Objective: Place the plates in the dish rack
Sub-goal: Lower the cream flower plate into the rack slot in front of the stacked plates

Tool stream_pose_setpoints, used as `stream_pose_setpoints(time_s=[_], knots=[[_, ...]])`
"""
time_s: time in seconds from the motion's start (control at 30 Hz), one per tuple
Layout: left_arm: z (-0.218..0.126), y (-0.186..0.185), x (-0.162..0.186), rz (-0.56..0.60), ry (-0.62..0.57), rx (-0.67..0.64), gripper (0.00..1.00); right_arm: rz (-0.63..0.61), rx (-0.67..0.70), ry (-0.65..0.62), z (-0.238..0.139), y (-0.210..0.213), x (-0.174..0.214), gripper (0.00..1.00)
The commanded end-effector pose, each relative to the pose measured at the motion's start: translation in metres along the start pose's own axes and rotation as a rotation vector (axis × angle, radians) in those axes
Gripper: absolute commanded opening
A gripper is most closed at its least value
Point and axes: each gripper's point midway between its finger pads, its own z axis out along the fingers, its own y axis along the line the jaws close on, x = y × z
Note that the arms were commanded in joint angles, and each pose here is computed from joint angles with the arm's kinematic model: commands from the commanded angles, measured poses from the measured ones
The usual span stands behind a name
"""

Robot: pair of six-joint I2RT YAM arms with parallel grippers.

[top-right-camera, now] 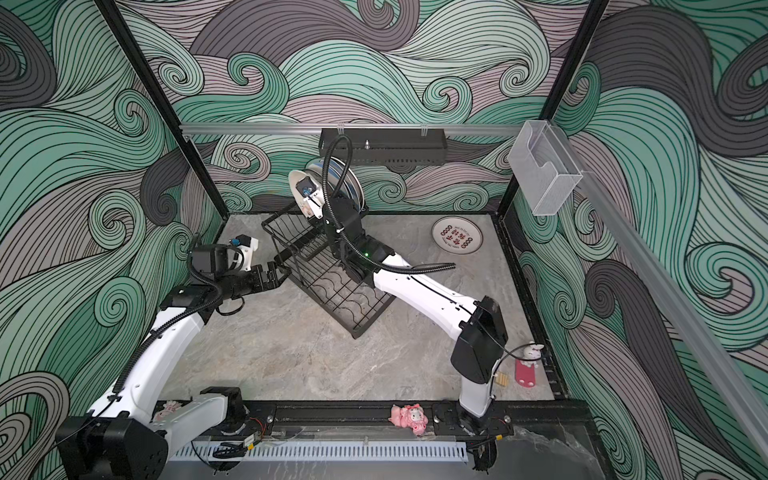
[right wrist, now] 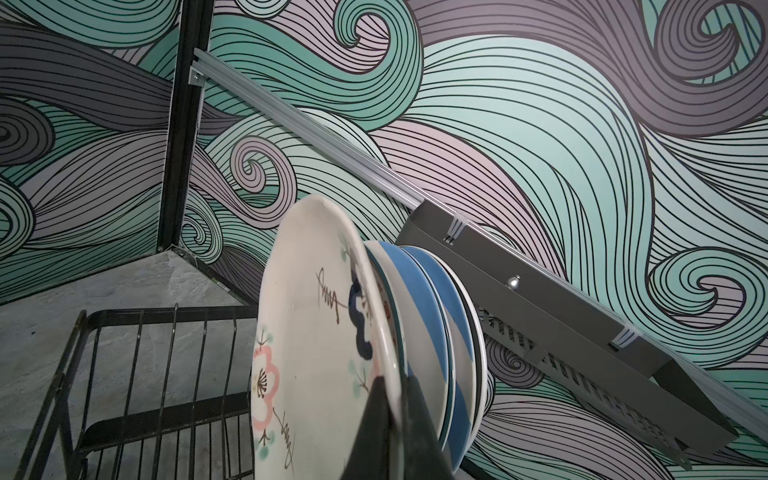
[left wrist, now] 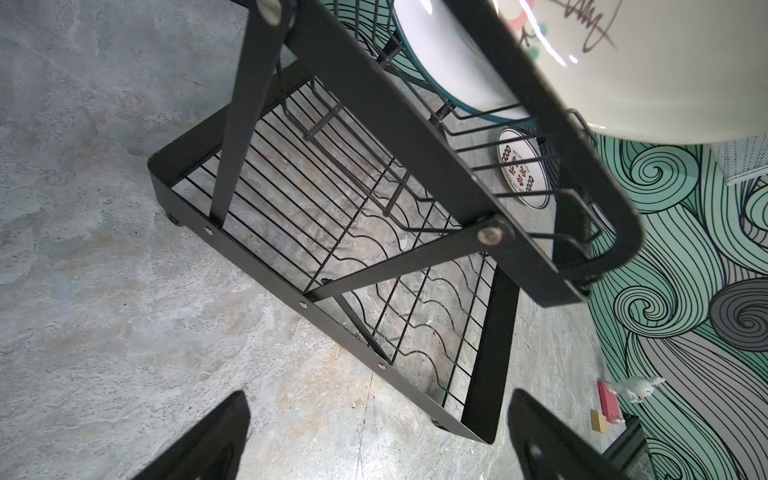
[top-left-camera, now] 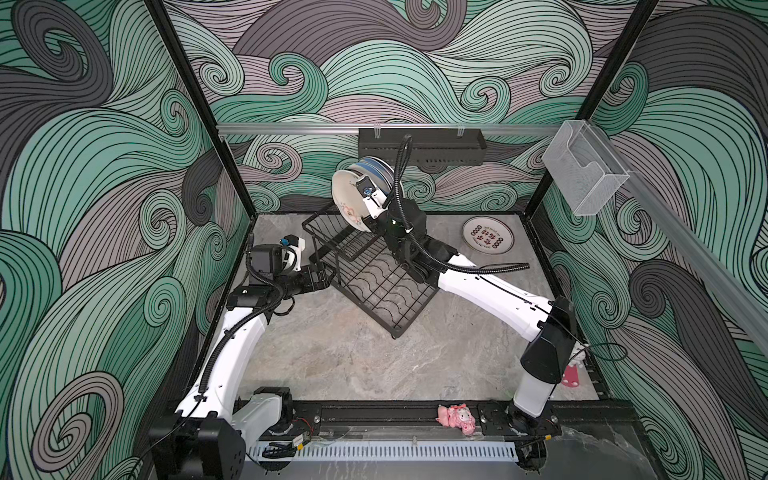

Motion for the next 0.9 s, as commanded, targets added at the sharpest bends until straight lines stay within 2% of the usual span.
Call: stream_pose_setpoints(time_s=[0.0, 0.73, 0.87], knots=[[0.0, 0.0, -0.001, 0.005, 0.005, 0.009, 0.98, 0.11, 0.05, -0.114, -0.001, -0.021, -0.035, 0.0], [-0.001, 0.0, -0.001, 0.003, 0.003, 0.01, 0.98, 0.076, -0.014, -0.052, 0.022, 0.011, -0.015, 0.0], [-0.001, -0.001, -0.002, 0.003, 0.001, 0.011, 0.99, 0.073, -0.019, -0.044, 0.025, 0.014, -0.015, 0.06]])
